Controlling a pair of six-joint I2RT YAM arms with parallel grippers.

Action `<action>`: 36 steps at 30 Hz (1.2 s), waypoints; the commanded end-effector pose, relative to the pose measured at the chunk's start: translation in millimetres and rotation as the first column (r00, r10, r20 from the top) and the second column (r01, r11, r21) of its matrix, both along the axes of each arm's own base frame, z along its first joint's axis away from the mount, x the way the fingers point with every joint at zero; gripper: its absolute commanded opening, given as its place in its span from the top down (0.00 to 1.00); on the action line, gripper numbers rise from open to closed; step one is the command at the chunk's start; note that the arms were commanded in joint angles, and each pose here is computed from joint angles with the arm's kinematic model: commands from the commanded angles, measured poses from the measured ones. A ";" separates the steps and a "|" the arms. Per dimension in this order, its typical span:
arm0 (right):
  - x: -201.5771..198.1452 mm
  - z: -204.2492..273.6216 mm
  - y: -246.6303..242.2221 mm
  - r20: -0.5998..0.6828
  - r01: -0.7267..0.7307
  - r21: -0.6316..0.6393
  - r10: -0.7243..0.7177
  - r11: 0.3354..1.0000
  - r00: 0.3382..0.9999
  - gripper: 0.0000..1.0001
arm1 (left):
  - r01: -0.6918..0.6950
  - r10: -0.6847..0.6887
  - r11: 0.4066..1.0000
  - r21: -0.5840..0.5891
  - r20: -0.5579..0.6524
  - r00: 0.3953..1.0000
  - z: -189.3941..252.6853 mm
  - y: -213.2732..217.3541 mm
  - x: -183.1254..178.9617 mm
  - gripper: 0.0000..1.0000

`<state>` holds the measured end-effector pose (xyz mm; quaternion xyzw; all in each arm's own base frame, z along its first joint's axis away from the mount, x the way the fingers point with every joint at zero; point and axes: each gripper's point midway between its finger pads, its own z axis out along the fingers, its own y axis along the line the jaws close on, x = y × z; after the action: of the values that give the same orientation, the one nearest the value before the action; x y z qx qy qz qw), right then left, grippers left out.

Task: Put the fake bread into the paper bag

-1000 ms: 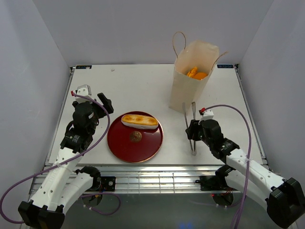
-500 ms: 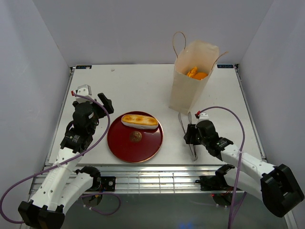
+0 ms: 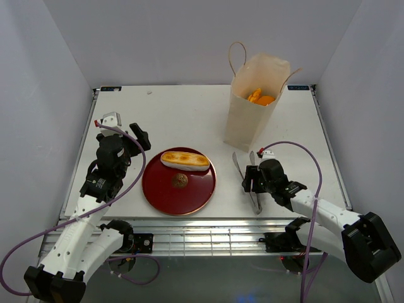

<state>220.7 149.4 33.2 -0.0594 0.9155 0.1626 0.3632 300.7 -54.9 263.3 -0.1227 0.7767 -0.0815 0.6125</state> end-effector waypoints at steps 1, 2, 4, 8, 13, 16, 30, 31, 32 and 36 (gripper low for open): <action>11.5 13.9 6.0 0.043 0.010 0.033 -0.012 0.999 0.999 0.32 | 0.014 -0.014 1.000 -0.001 0.002 1.000 0.5 -2.6 -1.7 0.02; 10.7 13.0 6.0 0.039 0.009 0.031 -0.010 0.999 0.999 0.32 | 0.016 -0.016 1.000 -0.001 0.000 1.000 0.0 -2.9 -1.5 0.02; 11.5 13.4 6.0 0.039 0.010 0.031 -0.011 0.999 0.999 0.32 | 0.016 -0.016 1.000 -0.001 0.000 1.000 0.0 -2.9 -1.5 0.02; 12.4 13.4 6.7 0.037 0.006 0.027 -0.007 1.000 0.999 0.28 | 0.017 -0.017 1.000 -0.001 -0.002 1.000 -0.4 -3.3 -1.3 0.02; 7.9 10.6 4.9 0.011 -0.002 0.008 0.002 1.000 1.000 0.25 | 0.017 -0.017 1.000 -0.001 -0.002 1.000 -0.5 -3.4 -1.0 0.02; 7.8 13.0 5.0 0.010 -0.004 0.009 0.004 1.000 1.000 0.23 | 0.017 -0.017 1.000 -0.001 -0.002 1.000 -0.5 -3.4 -1.0 0.02; 18.6 59.2 7.8 0.076 -0.030 -0.001 0.030 1.000 0.997 0.18 | 0.013 -0.013 1.000 0.004 -0.009 1.000 -2.9 -2.8 -0.1 0.02; 21.3 63.5 5.6 0.092 -0.026 -0.015 0.028 1.000 0.995 0.18 | 0.012 -0.012 1.000 0.005 -0.008 1.000 -3.3 -2.6 0.0 0.02; 21.5 65.4 2.9 0.093 -0.019 -0.030 0.021 0.999 0.995 0.17 | 0.012 -0.012 1.000 0.005 -0.008 1.000 -3.3 -2.6 0.0 0.02; 35.0 90.8 -9.2 0.147 0.046 -0.083 -0.033 0.995 0.989 0.16 | 0.013 -0.013 1.000 0.007 -0.017 1.000 -6.1 -3.2 0.6 0.02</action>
<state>242.9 152.3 97.5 -0.0740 0.9023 0.1467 0.3985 301.6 -55.8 261.7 -0.1210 0.7787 -0.0818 0.6101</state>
